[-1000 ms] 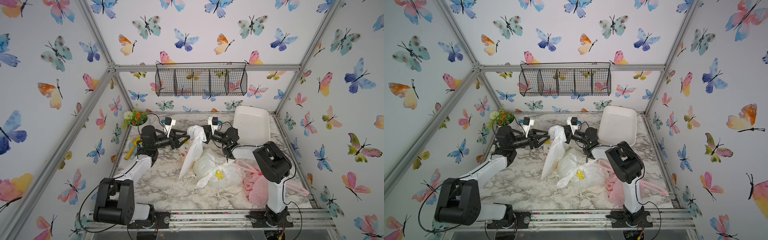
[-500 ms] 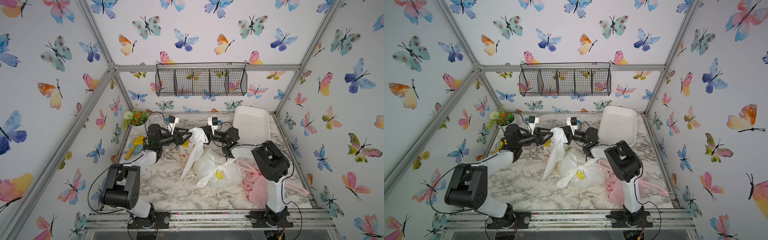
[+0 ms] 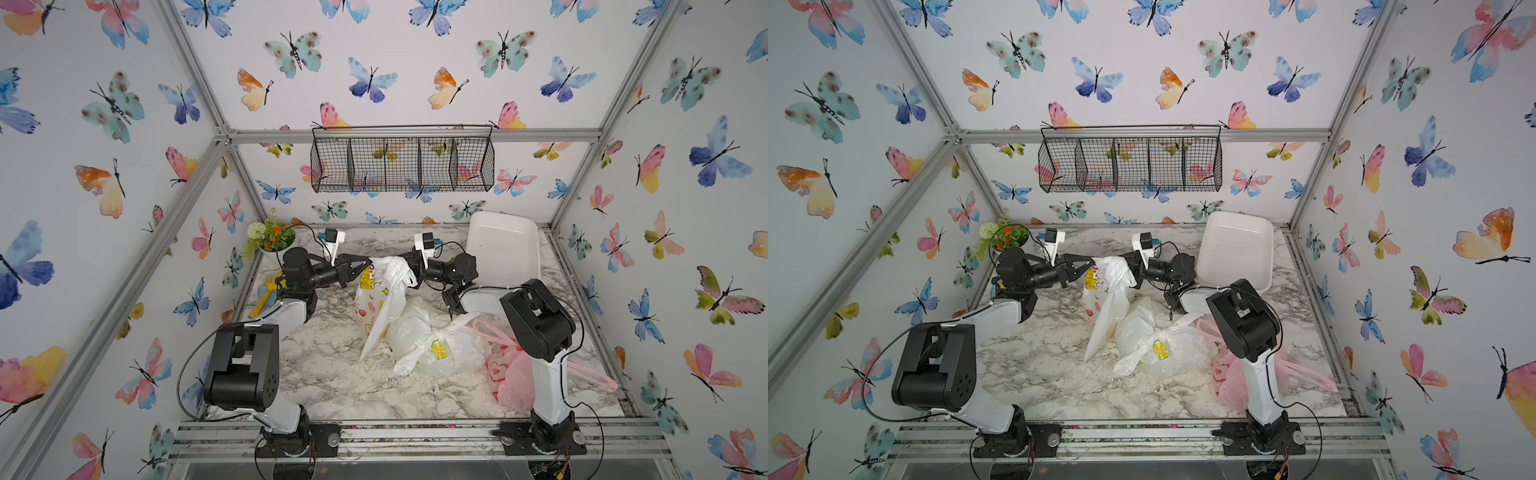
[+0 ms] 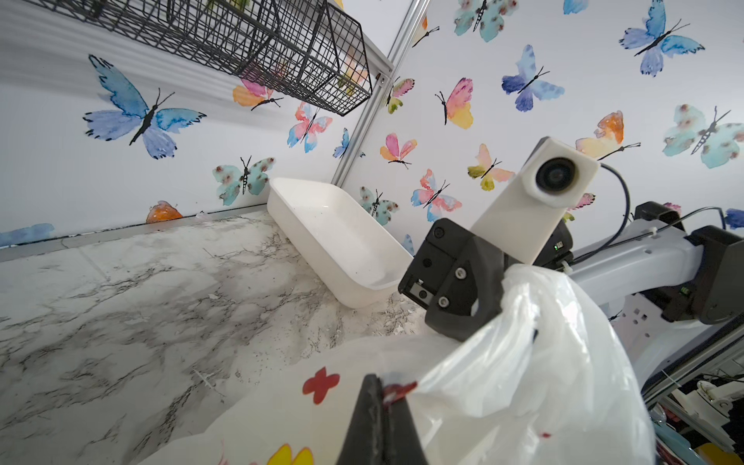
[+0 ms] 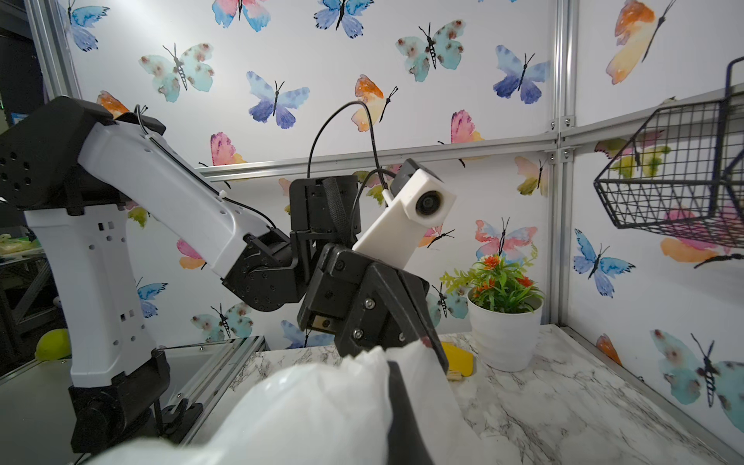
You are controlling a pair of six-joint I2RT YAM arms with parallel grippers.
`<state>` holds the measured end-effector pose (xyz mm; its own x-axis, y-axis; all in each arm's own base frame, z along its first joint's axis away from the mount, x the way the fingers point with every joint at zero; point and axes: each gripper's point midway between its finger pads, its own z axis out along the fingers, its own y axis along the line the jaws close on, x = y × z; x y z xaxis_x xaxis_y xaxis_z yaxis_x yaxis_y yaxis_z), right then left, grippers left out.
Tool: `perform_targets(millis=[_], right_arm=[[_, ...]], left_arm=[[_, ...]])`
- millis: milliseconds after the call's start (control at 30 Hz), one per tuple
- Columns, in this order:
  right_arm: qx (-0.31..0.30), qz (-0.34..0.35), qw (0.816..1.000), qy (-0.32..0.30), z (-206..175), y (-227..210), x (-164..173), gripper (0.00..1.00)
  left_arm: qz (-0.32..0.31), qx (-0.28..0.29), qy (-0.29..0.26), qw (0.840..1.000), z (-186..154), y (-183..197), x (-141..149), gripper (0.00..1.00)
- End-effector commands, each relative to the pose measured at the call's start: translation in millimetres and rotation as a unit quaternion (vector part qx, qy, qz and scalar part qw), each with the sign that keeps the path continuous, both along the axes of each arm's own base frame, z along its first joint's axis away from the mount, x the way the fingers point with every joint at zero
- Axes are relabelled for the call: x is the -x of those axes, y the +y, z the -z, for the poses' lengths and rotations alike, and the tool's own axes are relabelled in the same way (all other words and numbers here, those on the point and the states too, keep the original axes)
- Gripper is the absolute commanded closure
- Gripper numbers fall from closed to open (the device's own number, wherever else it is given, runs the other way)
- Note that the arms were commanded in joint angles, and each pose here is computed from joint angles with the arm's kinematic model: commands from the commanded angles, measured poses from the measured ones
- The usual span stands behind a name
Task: Place the pears into plastic bags & tie knots
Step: Tie the plastic bag at the center of the board.
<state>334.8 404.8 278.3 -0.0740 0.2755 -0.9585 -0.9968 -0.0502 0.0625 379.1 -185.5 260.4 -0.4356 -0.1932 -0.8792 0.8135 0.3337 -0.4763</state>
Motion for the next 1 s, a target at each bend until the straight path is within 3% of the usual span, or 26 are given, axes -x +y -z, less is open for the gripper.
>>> perform_targets(millis=[0, 100, 233, 500, 633, 700, 800, 967], right_arm=[[0.012, -0.005, 1.0, -0.015, 6, 1, -3, 0.97], [0.033, -0.028, 0.999, -0.023, 15, 2, 5, 0.97], [0.036, -0.058, 0.997, -0.032, 11, 0, 17, 0.94], [-0.031, -0.046, 0.998, 0.003, -16, -2, 7, 0.88], [-0.009, -0.016, 1.0, 0.014, -4, 3, -6, 0.83], [-0.009, -0.012, 1.0, 0.022, -2, 4, -8, 0.74], [-0.016, 0.0, 0.999, 0.033, -4, 3, -13, 0.73], [-0.001, 0.012, 0.999, 0.048, 3, 6, -20, 0.84]], left_arm=[[0.02, 0.014, -0.03, 0.999, -25, 0, 10, 0.96], [0.002, 0.019, -0.025, 1.0, -27, 5, -1, 0.98], [-0.011, 0.031, 0.023, 0.999, -12, -1, -25, 1.0], [0.009, 0.031, 0.051, 0.998, 17, -39, -20, 1.0], [0.012, 0.047, 0.042, 0.998, 8, -37, -12, 1.0], [0.018, 0.05, 0.045, 0.998, 7, -40, -9, 1.0], [0.029, 0.057, 0.055, 0.996, 13, -45, -1, 0.99], [0.034, 0.061, 0.057, 0.996, 12, -38, 14, 0.67]])
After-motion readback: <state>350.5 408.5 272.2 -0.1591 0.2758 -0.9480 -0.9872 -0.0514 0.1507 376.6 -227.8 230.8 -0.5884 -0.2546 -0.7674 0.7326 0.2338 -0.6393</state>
